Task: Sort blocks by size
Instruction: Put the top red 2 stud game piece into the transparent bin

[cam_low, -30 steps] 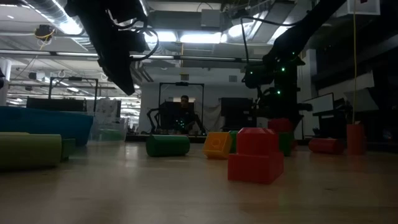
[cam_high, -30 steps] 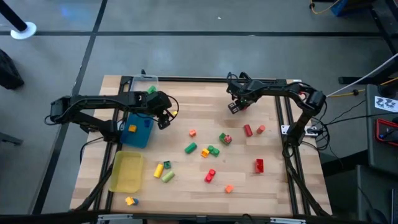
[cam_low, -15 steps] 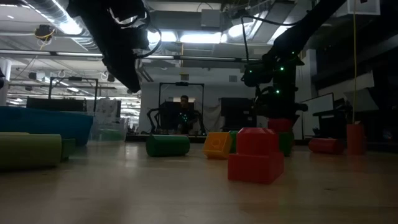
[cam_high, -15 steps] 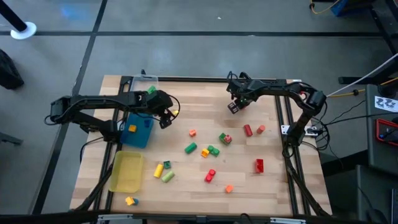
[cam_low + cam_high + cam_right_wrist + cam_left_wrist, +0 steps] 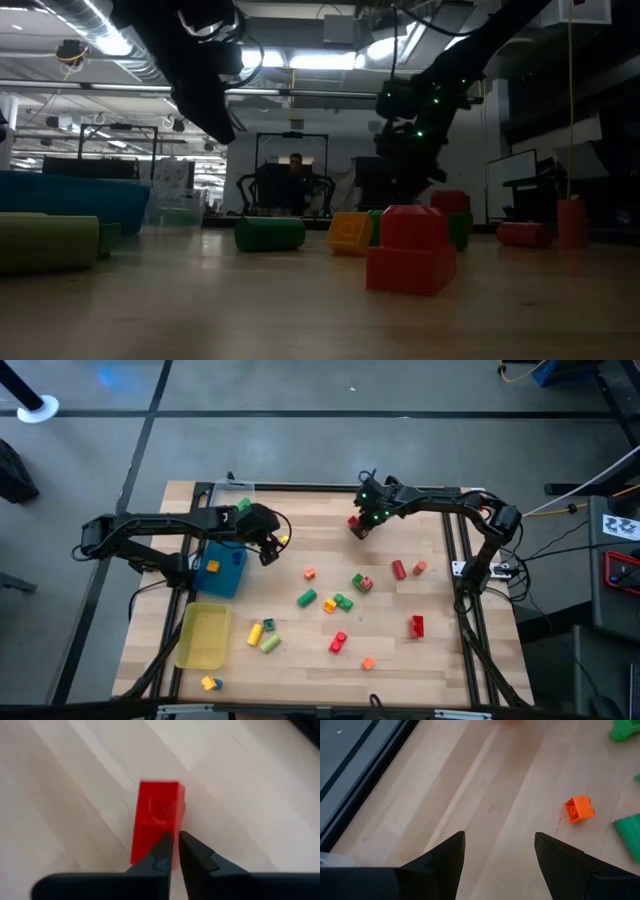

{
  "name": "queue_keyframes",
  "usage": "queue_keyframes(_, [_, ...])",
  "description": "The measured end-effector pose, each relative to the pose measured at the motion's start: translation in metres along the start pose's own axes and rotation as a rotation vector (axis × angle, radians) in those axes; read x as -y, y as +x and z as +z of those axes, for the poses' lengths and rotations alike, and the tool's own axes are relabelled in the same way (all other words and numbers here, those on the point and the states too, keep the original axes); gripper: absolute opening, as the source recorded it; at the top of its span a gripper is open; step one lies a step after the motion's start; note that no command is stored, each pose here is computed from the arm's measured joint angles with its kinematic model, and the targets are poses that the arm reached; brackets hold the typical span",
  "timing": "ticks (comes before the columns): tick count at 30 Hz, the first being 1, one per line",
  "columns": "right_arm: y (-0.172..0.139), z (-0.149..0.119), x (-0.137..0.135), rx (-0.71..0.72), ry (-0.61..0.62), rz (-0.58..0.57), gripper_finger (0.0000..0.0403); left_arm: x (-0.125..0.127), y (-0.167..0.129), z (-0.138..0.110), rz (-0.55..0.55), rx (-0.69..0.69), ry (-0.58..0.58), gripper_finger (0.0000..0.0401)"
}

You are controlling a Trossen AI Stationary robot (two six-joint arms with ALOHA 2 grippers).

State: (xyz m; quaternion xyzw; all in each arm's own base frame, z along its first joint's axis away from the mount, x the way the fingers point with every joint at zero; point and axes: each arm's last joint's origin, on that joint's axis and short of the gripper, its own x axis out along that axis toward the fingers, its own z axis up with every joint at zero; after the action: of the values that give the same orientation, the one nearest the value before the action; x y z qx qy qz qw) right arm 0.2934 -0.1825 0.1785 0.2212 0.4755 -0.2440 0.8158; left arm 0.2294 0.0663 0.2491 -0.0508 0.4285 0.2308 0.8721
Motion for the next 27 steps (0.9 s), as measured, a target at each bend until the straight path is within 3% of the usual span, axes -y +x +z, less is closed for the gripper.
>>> queue_keyframes(4, [0.000,0.003,-0.001,0.024,-0.026,0.017,0.0005,0.000,0.000,0.004,-0.004,0.037,-0.008,0.0224])
queue_keyframes(12, [-0.001,0.003,0.000,0.028,-0.034,-0.004,0.0047,0.001,0.000,0.006,-0.006,0.059,-0.013,0.0224])
queue_keyframes(19, [-0.001,0.003,-0.001,0.029,-0.139,0.007,0.0069,0.002,0.001,0.015,-0.037,0.142,-0.022,0.0224])
queue_keyframes(27, [-0.001,0.001,-0.002,0.009,-0.325,0.055,0.0114,0.010,0.016,0.033,-0.121,0.289,0.087,0.0224])
